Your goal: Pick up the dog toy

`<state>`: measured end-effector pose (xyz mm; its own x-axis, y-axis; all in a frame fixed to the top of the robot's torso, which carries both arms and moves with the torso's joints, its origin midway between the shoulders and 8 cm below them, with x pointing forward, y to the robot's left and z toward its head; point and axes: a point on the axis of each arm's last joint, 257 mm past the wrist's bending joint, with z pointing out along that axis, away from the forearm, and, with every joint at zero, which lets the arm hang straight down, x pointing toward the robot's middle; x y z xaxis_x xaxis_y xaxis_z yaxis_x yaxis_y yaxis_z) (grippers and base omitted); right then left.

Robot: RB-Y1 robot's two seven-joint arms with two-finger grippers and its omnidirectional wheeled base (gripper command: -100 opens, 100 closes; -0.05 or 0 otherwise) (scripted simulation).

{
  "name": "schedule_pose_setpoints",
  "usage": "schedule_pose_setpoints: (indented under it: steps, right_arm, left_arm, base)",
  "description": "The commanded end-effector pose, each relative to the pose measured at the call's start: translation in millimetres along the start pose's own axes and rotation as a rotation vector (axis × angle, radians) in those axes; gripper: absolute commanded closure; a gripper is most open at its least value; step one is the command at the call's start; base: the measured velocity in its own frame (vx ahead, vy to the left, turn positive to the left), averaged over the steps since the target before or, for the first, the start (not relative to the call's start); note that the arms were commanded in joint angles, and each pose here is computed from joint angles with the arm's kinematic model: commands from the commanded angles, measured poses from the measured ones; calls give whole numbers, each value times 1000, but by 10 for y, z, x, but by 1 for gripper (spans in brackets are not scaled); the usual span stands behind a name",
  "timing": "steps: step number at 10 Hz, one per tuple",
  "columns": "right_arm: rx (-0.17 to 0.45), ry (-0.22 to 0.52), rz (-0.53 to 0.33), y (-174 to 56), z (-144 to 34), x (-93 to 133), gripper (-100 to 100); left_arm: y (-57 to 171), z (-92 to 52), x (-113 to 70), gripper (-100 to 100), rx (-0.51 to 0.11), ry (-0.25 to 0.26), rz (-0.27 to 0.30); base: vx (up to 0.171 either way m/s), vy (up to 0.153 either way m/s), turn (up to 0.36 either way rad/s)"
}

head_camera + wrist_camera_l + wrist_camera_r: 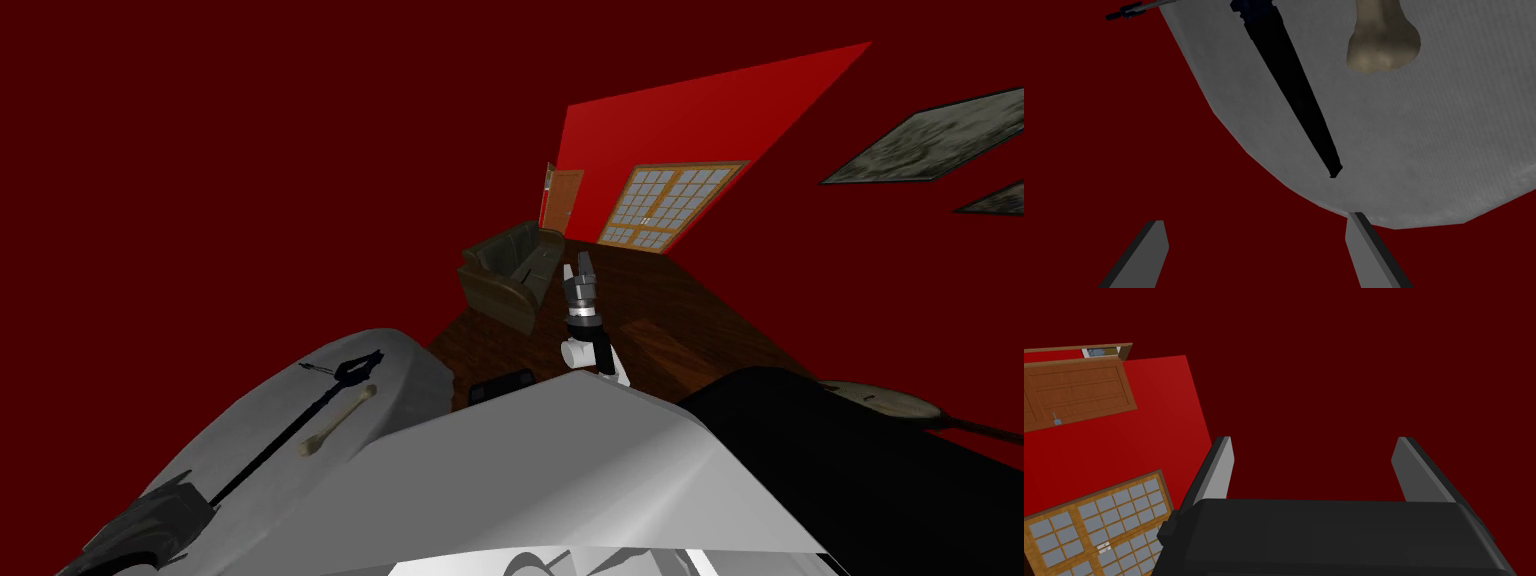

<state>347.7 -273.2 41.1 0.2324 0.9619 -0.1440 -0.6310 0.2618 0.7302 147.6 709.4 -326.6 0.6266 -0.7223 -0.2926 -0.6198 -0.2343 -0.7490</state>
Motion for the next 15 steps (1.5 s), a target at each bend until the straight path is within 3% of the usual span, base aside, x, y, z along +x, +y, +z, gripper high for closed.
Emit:
schedule_pose_setpoints:
  steps: [1, 4, 5, 7, 8, 11, 15]
  right_arm:
    - [0, 0, 0, 0, 0, 0, 0]
    - [0, 0, 0, 0, 0, 0, 0]
    - [0, 0, 0, 0, 0, 0, 0]
    - [0, 0, 0, 0, 0, 0, 0]
    - [0, 0, 0, 0, 0, 0, 0]
    - [0, 0, 0, 0, 0, 0, 0]
    - [0, 0, 0, 0, 0, 0, 0]
  left_arm:
    - [124, 1, -84, -100, -43, -8, -18]
    - [608, 20, -270, -100, -188, -29, -111]
    - [628, 17, -270, -100, -195, -29, -112]
    - [951, -2, -314, -100, -287, -34, -178]
    - [957, -4, -312, -100, -289, -34, -178]
    - [1394, -69, -301, -100, -414, -34, -271]
    - [1630, -123, -272, -100, -485, -31, -325]
  base:
    - [42, -5, -49]
    - [71, -1, -124]
    - [63, -2, -48]
    - [62, -11, -102]
    - [57, -2, -42]
    - [73, 7, -98]
    - [60, 13, -63]
